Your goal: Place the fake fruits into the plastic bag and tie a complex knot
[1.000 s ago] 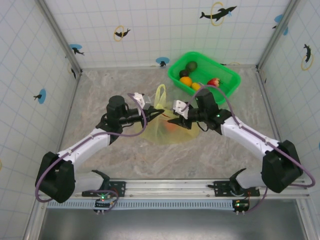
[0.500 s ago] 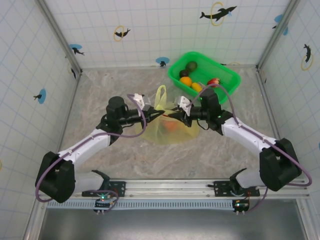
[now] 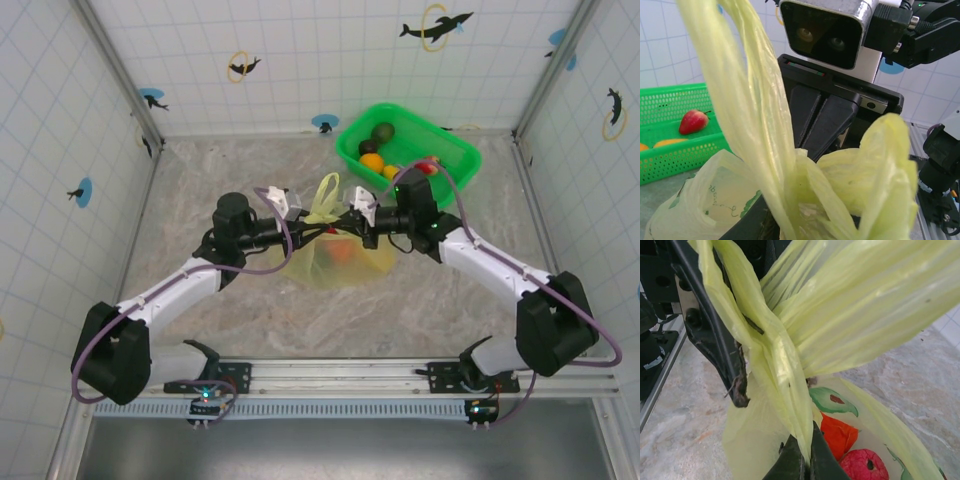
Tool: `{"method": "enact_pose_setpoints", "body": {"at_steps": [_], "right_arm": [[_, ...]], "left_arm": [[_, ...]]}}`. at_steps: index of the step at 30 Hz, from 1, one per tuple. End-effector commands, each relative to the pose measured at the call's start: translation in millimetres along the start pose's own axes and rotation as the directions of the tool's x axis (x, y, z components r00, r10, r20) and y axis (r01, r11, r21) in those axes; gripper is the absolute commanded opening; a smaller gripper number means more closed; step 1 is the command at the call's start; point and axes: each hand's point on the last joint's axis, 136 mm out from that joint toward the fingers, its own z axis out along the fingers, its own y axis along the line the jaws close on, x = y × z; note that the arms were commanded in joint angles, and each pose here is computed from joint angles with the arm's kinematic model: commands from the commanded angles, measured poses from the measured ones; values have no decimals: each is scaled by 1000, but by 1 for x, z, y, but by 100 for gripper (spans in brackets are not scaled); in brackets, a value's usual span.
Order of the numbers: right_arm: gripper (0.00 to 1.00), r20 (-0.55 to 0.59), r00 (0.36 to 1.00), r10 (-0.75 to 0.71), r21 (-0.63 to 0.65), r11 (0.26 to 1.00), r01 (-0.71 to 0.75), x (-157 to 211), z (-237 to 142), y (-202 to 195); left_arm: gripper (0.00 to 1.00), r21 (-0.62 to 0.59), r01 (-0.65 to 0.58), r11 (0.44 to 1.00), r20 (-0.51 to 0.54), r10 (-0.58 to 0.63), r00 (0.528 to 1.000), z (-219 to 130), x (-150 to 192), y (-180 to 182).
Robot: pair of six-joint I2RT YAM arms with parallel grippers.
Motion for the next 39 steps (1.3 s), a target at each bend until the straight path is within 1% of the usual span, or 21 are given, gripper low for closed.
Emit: {"method": "enact_pose_setpoints", "body": {"at_steps": [1,5,8,9,10,11,19,20,21,22,23,24,25,26,27,29,32,33,35,37,39], "right_arm": [[0,-16,1000,-9,-39,999,8,-4,6,4],[0,-37,999,-1,-44,999,-1,1,8,4],[0,-46,999,3,-43,999,-5,3,9,4],[0,-47,999,2,-40,999,-4,2,9,3],[0,-49,999,1,-32,999,-3,2,8,1],[0,-52,999,3,-26,1000,-4,2,8,0],[0,-18,1000,0,30,1000,1,-14,-14,-9],[13,-7,1000,5,29,1000,-5,-18,-17,-7],[30,24,999,26,40,999,-27,-26,-21,-7],[43,79,996,49,63,997,-54,-38,-28,-10],[49,137,989,61,92,993,-74,-51,-34,-14],[53,207,975,86,123,986,-113,-67,-43,-20],[55,256,959,118,125,980,-154,-80,-51,-22],[55,283,948,145,127,974,-186,-88,-55,-25],[55,301,932,203,134,958,-252,-96,-59,-31],[54,291,901,322,119,922,-368,-106,-59,-42],[42,216,879,425,96,887,-452,-105,-50,-50],[40,203,874,442,99,879,-467,-104,-49,-53],[40,180,863,472,104,863,-494,-101,-47,-56],[43,151,834,531,97,832,-547,-101,-44,-60],[43,109,803,586,73,801,-594,-102,-39,-61]], "left_arm": [[25,27,-17,999,16,16,1000,0,-5,-5],[25,26,-18,1000,16,18,1000,0,-5,-5],[19,32,-20,999,15,19,1000,0,-4,-6],[14,33,-20,999,15,20,1000,0,-4,-6],[6,37,-21,999,14,20,1000,0,-4,-7],[0,39,-25,999,14,25,1000,0,-4,-7],[0,22,-49,999,17,49,999,-2,-4,-7],[0,18,-52,998,20,51,998,-2,-4,-7],[0,10,-54,998,24,54,998,-2,-4,-6],[0,-1,-57,998,25,57,998,-3,-3,-4],[0,-7,-64,998,27,64,998,-3,-4,-4],[0,-12,-69,998,26,69,997,-3,-3,-3],[0,-18,-72,997,25,72,997,-3,-2,-2],[0,-22,-75,997,26,75,997,-3,-2,-2],[0,-25,-80,996,27,80,996,-3,-2,-2],[0,-31,-84,996,25,84,996,-4,-1,-1],[0,-34,-92,995,22,93,995,-4,1,-1],[0,-35,-94,995,21,95,995,-3,2,-1],[0,-35,-99,994,20,100,995,-3,2,-2],[0,-36,-97,995,16,98,995,-3,4,-2],[0,-37,-96,995,15,97,995,-3,4,-1]]}}
